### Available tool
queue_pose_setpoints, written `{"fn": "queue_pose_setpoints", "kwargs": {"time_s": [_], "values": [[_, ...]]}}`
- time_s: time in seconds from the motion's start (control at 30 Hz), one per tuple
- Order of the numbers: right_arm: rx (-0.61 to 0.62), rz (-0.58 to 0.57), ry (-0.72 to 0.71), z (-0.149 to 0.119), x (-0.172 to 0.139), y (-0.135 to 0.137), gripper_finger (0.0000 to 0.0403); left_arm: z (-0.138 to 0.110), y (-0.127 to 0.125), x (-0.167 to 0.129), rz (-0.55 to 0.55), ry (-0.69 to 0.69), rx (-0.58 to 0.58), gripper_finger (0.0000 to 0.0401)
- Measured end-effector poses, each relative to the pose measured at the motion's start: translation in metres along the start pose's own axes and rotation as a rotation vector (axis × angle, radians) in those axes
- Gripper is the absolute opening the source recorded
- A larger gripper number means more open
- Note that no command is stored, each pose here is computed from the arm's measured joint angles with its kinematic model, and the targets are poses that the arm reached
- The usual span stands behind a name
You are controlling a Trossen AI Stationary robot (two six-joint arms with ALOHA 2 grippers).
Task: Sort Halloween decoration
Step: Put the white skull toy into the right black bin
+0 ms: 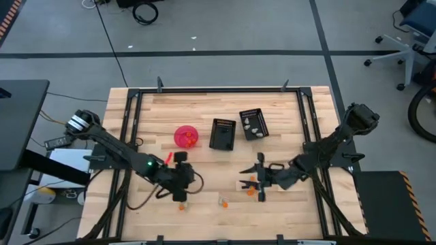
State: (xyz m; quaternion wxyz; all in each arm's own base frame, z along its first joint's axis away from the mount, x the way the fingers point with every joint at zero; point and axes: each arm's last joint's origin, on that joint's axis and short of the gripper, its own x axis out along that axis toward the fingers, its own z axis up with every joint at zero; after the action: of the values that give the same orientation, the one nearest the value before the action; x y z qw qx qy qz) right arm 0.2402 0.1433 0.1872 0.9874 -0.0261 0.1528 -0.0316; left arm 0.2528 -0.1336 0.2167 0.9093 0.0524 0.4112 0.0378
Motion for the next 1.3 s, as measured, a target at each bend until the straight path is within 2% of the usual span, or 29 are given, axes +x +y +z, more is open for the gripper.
{"fn": "queue_pose_setpoints", "kwargs": {"time_s": [0.13, 0.3, 0.47, 0.7, 0.93, 1.3], "values": [[-0.020, -0.056, 0.001, -0.014, 0.001, 0.014, 0.0153, -0.023, 0.011, -0.002, 0.004, 0.046, -0.162, 0.0141], [-0.039, -0.104, 0.016, -0.027, 0.015, 0.014, 0.0153, -0.050, 0.016, 0.007, -0.005, 0.161, -0.353, 0.0141], [-0.035, -0.066, 0.040, -0.039, 0.030, 0.012, 0.0153, -0.066, 0.012, 0.007, -0.009, 0.266, -0.462, 0.0141], [-0.047, -0.043, 0.066, -0.047, 0.035, 0.012, 0.0153, -0.069, -0.006, -0.017, 0.019, 0.360, -0.422, 0.0141], [-0.074, -0.043, 0.060, -0.046, 0.036, 0.011, 0.0153, -0.095, -0.019, -0.037, 0.100, 0.452, -0.409, 0.0141], [-0.073, -0.023, 0.064, -0.046, 0.035, 0.012, 0.0153, -0.112, -0.034, -0.052, 0.111, 0.424, -0.328, 0.0146]]}}
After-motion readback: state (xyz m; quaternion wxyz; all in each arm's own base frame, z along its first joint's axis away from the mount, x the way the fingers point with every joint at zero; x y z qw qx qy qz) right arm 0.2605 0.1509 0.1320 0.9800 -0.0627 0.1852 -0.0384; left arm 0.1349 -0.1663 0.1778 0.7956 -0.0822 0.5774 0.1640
